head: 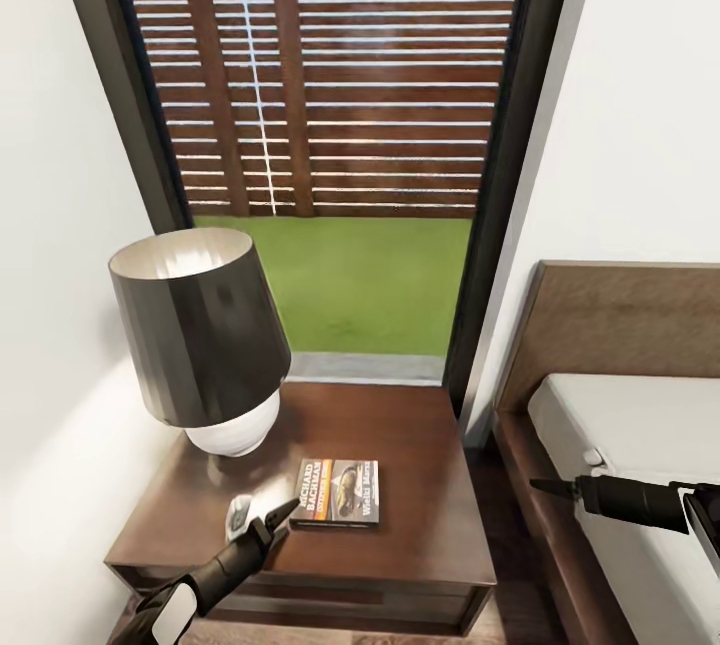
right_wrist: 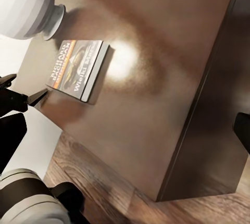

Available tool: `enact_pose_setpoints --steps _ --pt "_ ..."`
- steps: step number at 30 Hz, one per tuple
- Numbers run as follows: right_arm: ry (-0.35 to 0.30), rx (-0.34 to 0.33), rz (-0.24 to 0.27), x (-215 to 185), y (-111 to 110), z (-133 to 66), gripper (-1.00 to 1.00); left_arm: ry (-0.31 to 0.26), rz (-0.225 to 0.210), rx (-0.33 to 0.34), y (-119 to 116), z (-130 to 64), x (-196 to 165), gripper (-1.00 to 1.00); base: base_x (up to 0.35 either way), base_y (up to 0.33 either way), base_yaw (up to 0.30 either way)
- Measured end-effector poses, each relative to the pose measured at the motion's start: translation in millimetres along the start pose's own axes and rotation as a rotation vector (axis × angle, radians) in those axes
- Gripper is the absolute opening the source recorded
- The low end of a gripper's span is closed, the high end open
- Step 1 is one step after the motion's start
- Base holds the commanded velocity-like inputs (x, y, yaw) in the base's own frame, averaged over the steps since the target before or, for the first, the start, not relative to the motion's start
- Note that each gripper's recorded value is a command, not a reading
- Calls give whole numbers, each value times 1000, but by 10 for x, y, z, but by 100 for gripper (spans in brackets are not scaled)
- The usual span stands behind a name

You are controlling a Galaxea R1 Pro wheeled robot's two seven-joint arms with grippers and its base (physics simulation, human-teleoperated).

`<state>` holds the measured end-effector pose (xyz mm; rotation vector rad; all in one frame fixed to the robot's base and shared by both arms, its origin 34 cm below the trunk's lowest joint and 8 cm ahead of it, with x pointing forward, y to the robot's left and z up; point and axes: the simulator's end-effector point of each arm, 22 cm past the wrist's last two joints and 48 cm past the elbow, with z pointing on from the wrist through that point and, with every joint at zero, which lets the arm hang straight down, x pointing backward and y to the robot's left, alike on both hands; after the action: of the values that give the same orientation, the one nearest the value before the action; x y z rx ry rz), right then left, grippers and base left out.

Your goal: In the bedroom, move the book from the bed onto either nightstand, and place the two sandals side by side next to the bed.

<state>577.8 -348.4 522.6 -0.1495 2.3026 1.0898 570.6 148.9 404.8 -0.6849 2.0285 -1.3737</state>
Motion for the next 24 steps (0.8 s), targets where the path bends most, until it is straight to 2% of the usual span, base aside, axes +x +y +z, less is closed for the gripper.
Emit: enact_pose_setpoints --steps 24 --pt "1 0 1 -386 312 -205 100 0 -1 -1 -501 -68 -179 100 0 0 0"
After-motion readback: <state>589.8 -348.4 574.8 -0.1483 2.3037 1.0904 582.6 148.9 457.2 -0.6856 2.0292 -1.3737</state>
